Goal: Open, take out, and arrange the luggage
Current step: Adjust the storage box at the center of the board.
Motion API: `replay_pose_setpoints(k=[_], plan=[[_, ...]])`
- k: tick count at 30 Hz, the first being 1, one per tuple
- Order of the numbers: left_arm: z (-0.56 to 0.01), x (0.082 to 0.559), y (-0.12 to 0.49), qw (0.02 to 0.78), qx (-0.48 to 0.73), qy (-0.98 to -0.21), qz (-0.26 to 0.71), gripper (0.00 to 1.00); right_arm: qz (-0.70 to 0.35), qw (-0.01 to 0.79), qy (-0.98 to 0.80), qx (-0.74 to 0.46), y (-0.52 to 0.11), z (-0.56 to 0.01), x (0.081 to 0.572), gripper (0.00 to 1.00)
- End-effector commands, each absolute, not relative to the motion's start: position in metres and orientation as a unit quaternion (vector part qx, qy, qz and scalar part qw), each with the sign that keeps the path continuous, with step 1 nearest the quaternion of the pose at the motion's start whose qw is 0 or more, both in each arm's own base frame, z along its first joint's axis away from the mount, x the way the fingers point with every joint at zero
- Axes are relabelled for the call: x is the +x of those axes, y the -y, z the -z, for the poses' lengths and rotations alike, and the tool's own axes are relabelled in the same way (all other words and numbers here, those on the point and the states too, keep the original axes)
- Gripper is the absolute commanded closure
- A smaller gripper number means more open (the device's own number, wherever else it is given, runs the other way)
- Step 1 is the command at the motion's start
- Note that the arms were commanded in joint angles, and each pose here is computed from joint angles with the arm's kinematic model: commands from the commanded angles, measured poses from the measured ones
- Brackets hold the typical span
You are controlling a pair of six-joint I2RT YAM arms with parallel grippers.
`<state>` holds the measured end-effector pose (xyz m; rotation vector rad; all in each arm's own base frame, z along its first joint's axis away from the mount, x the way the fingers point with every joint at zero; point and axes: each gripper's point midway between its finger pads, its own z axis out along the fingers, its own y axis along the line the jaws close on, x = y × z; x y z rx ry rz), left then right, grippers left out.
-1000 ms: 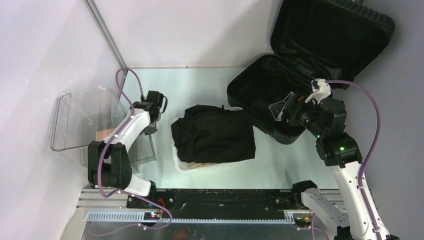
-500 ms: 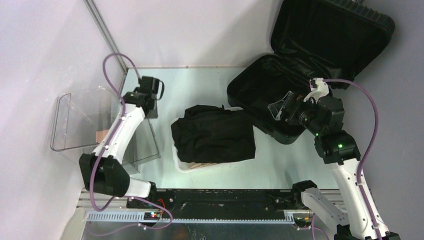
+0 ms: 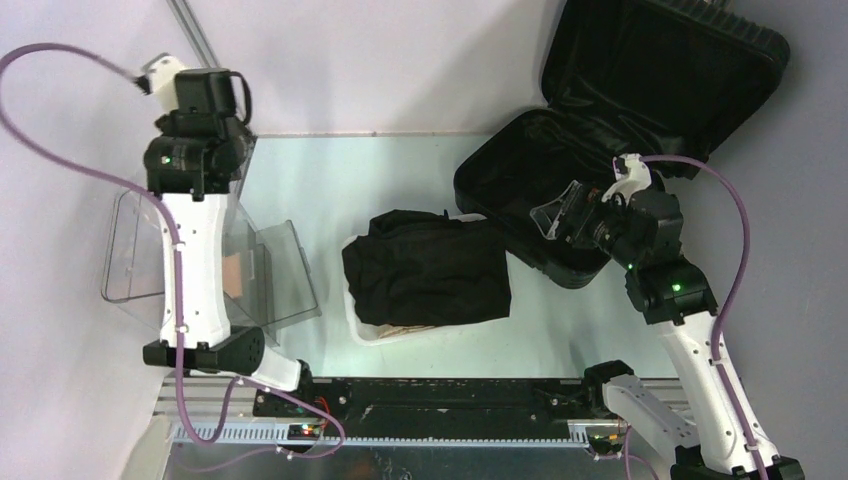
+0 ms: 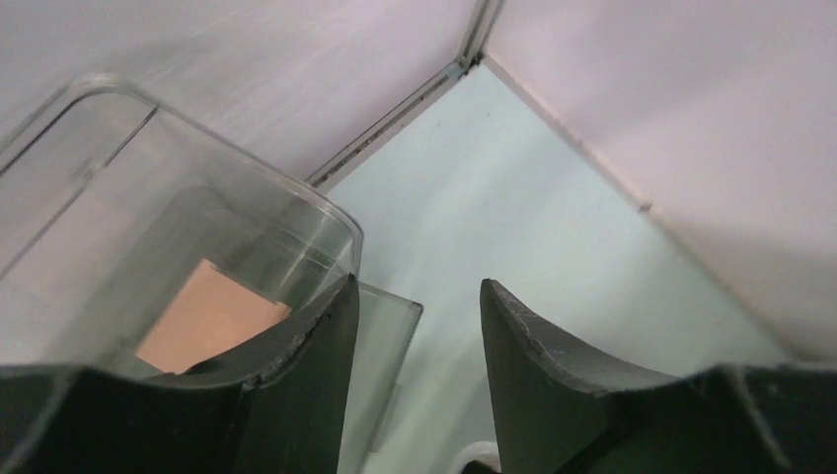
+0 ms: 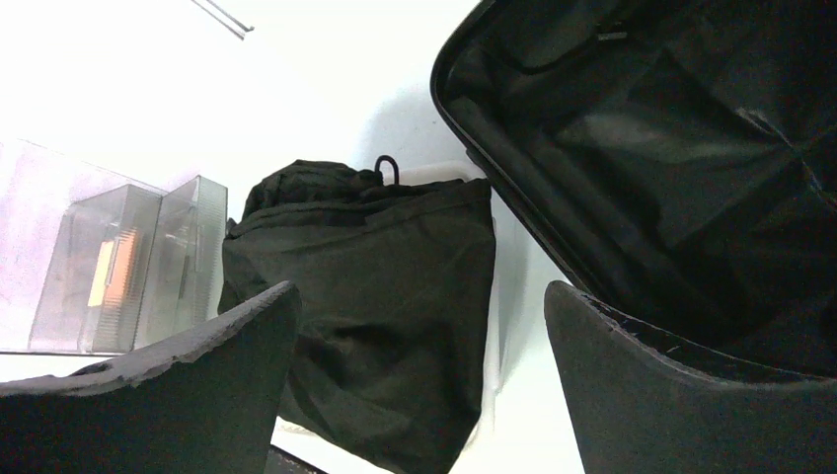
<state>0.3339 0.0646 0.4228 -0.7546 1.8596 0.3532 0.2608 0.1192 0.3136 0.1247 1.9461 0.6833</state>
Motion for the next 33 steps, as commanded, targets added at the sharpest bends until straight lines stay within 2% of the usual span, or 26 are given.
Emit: replay_pose_setpoints(k=[1,6,12,28,33], plan=[[-0.425,0.318,-0.09,0.514,-0.468,-0.711,-0.108,0.45,-0.303,0.546,-0.78,0.042,-0.125,-0.337,0.266,0.04],[-0.403,0.312,-0.123,0.466,-0.573,-0.661,-0.132,0.49,-0.32,0.538,-0.779,0.035,-0.133,-0.334,0.268,0.04],[-0.382,0.332,-0.148,0.425,-0.627,-0.637,-0.142,0.49,-0.312,0.533,-0.786,0.026,-0.134,-0.328,0.269,0.04],[-0.326,0.361,-0.184,0.363,-0.672,-0.626,-0.159,0.49,-0.312,0.52,-0.794,0.043,-0.14,-0.321,0.271,0.05],[-0.316,0.357,-0.182,0.341,-0.689,-0.62,-0.158,0.54,-0.301,0.518,-0.8,0.038,-0.144,-0.321,0.275,0.05]])
